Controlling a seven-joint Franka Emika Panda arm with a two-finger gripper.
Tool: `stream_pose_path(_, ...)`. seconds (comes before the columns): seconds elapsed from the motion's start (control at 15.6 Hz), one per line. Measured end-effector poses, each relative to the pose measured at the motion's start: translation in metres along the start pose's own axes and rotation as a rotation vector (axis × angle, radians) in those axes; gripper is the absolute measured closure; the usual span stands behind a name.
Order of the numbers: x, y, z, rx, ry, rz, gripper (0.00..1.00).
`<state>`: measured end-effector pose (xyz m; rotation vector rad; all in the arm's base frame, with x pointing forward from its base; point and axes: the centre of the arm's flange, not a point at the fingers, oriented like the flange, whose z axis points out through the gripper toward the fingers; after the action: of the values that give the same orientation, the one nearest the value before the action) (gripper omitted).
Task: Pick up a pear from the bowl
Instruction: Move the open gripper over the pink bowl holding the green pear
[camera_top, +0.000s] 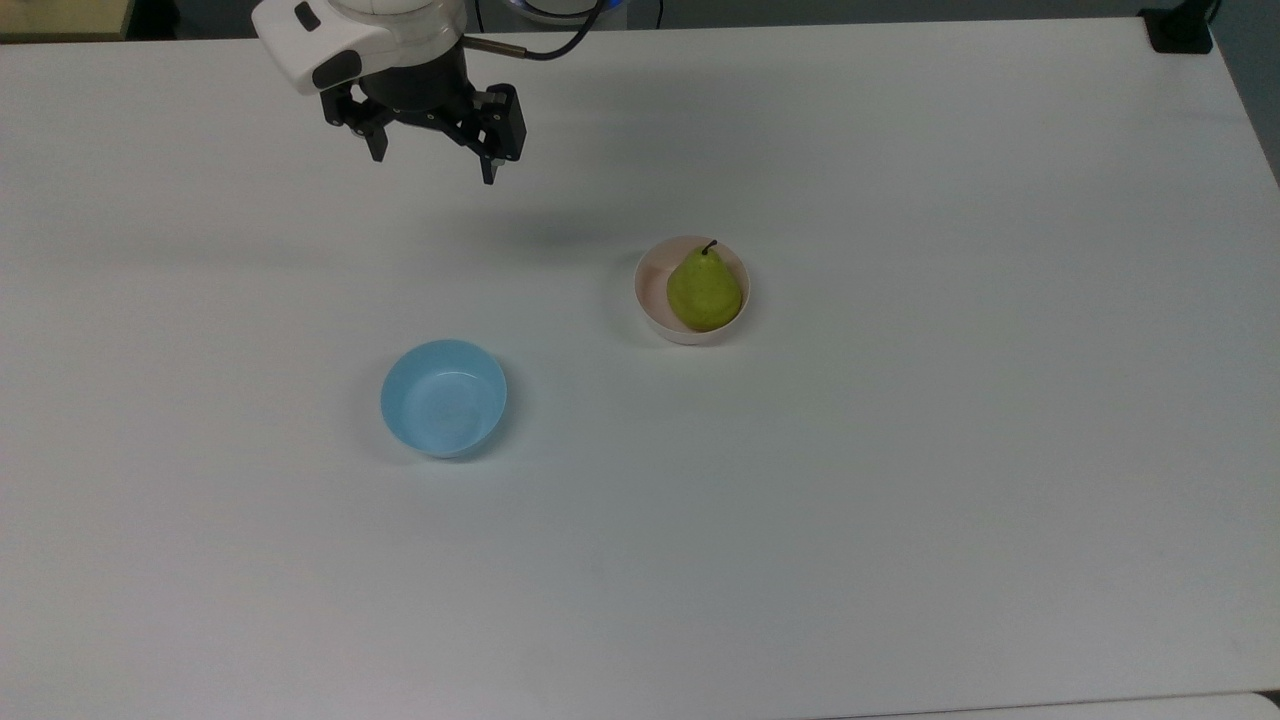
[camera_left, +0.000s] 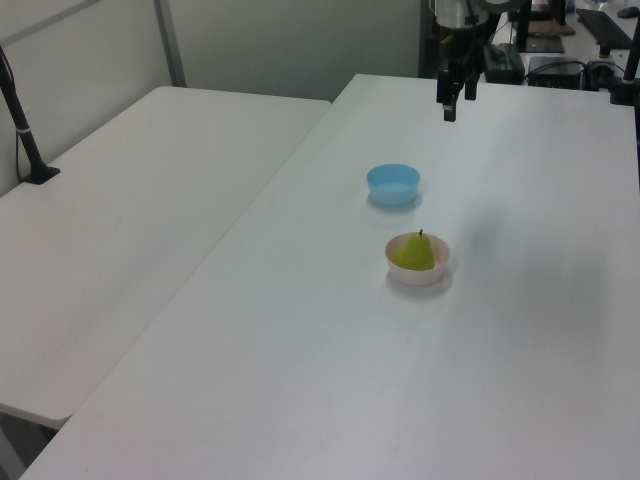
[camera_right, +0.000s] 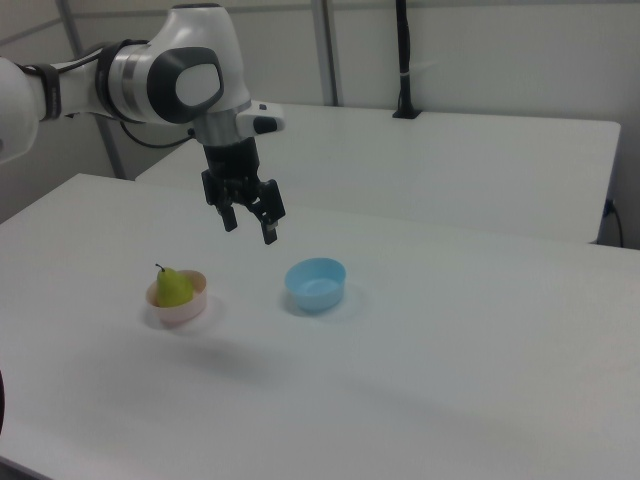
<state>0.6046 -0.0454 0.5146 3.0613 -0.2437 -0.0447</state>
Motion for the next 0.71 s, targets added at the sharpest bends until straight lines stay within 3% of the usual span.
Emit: stream_pose_path(0.71,-0.005,-0.017,0.002,-0.011,-0.028,-0.024,0.0)
